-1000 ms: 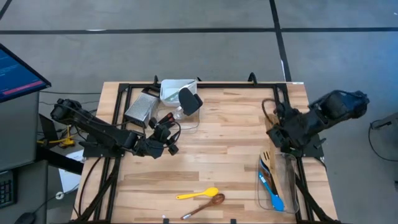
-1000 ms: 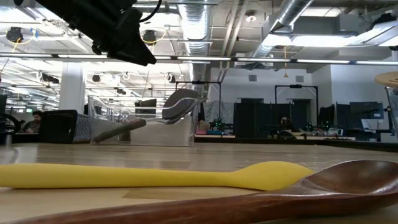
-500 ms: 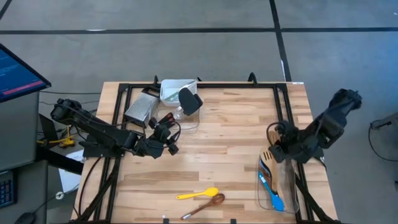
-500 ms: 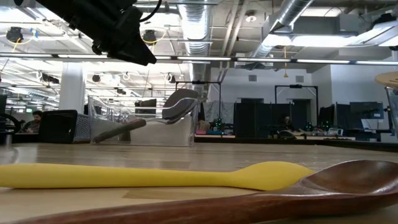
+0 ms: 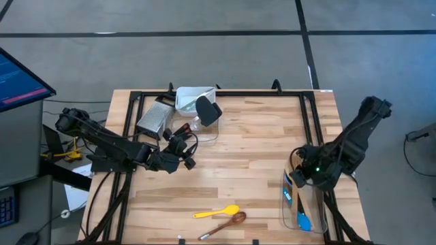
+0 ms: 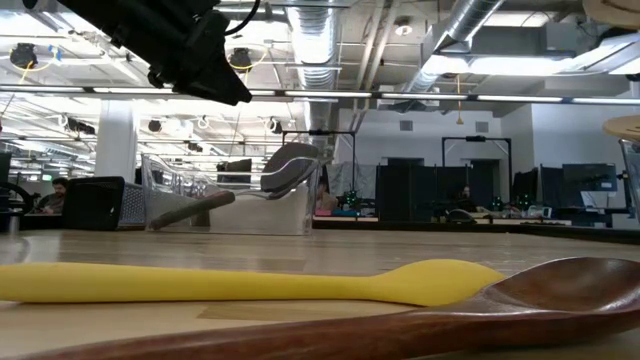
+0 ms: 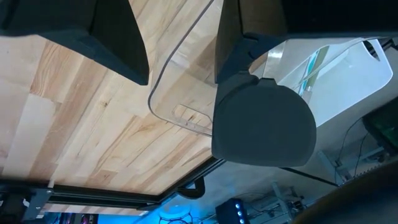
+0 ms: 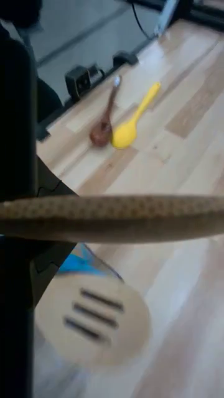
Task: Pick & Place Kitchen Items
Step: Put the wooden slotted spatula into the bottom transparent bin, then put the yellow spoon into the bottom transparent bin
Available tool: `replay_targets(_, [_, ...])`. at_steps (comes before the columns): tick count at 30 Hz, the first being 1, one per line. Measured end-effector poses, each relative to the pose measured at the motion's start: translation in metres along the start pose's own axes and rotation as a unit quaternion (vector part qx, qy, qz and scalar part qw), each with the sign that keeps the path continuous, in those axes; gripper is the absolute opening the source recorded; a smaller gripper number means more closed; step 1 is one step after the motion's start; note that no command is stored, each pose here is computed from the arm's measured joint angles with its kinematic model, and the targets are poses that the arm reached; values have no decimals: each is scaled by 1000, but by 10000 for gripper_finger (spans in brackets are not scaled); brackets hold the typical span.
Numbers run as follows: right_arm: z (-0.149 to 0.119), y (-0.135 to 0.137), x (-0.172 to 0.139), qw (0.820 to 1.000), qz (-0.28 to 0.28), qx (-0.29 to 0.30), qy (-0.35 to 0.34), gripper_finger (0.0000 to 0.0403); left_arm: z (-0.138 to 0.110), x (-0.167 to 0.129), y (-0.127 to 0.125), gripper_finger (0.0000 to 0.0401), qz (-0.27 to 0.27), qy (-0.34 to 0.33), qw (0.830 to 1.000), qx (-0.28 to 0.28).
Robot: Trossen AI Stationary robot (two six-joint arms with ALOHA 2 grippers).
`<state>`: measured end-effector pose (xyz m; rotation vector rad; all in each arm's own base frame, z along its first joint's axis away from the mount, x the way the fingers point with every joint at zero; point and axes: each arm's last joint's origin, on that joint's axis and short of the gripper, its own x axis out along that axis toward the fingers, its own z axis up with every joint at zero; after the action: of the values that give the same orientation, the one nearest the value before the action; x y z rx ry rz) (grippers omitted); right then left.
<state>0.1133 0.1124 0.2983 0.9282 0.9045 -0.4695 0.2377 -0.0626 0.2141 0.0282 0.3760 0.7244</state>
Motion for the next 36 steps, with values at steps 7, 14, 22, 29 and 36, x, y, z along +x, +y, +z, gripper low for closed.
replay_targets(7, [-11, -8, 21, 1000, 15, 5, -9, 25, 0, 0, 0, 170, 0, 0, 1000, 0])
replay_targets(14, [-19, -19, 43, 999, 19, 25, -11, 25, 0, 0, 0, 170, 0, 0, 1000, 0])
replay_targets(22, [-22, -24, 51, 999, 25, 29, 5, 33, 0, 0, 0, 170, 0, 0, 1000, 0])
replay_targets(29, [-20, -29, 53, 999, -17, 22, 44, 142, 0, 0, 0, 170, 0, 0, 1000, 0])
replay_targets(36, [-11, -36, 46, 995, -23, 32, 92, 201, 0, 0, 0, 170, 0, 0, 1000, 0])
